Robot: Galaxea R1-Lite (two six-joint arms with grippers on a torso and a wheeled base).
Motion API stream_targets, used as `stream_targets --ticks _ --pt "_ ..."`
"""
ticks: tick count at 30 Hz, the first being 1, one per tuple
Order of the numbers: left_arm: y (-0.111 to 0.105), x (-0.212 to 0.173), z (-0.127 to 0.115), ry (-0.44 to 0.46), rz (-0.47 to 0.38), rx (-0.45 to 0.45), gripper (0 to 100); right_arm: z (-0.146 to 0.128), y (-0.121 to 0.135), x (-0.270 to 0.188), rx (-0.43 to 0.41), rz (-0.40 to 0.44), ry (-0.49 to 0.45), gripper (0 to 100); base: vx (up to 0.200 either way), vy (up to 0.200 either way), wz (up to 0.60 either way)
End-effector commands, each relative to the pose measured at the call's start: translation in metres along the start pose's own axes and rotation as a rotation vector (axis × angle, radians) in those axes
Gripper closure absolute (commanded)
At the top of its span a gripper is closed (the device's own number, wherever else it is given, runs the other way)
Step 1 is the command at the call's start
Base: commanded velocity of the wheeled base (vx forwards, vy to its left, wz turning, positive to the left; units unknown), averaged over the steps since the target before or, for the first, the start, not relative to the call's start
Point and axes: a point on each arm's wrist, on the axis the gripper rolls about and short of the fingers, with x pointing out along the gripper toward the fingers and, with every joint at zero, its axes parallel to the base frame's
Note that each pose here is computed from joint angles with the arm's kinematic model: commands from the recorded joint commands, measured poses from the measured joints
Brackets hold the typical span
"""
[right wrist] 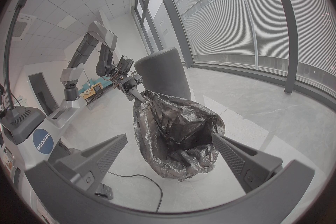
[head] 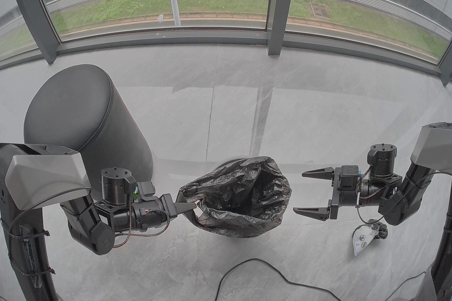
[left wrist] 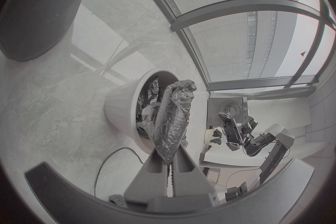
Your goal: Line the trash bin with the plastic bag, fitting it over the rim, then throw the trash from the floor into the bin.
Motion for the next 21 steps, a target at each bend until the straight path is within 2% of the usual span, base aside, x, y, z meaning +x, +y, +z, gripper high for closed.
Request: stream_targets --ticks 1,4,9,14,15,18,21 --pt "-0.002 0.002 0.002 0.006 0.002 0.025 100 -0.002 0.001 0.000 0.005 0.002 0.003 0 0.000 0.000 0.00" --pt "0.011 0.009 -0.001 0.054 0.058 0.088 100 -0.002 0.000 0.000 0.004 0.000 0.003 0 0.000 0.000 0.00" --pt "0.018 0.011 0.002 0.066 0.162 0.142 100 -0.003 -0.003 -0.005 0.008 -0.019 0.005 0 0.000 0.000 0.00" --pt "0.017 0.018 0.011 0.055 0.177 0.186 100 -0.005 -0.004 -0.006 0.011 -0.021 0.008 0 0.000 0.000 0.00" --pt "0.018 0.019 0.012 0.055 0.188 0.194 0 -0.005 -0.004 -0.006 0.013 -0.019 0.008 0 0.000 0.000 0.00" --pt "0.023 0.023 0.012 0.055 0.259 0.236 0 -0.007 -0.004 -0.005 0.016 -0.018 0.010 0 0.000 0.000 0.00" --pt "0.024 0.023 0.011 0.062 0.285 0.243 0 -0.007 -0.004 -0.005 0.017 -0.017 0.011 0 0.000 0.000 0.00"
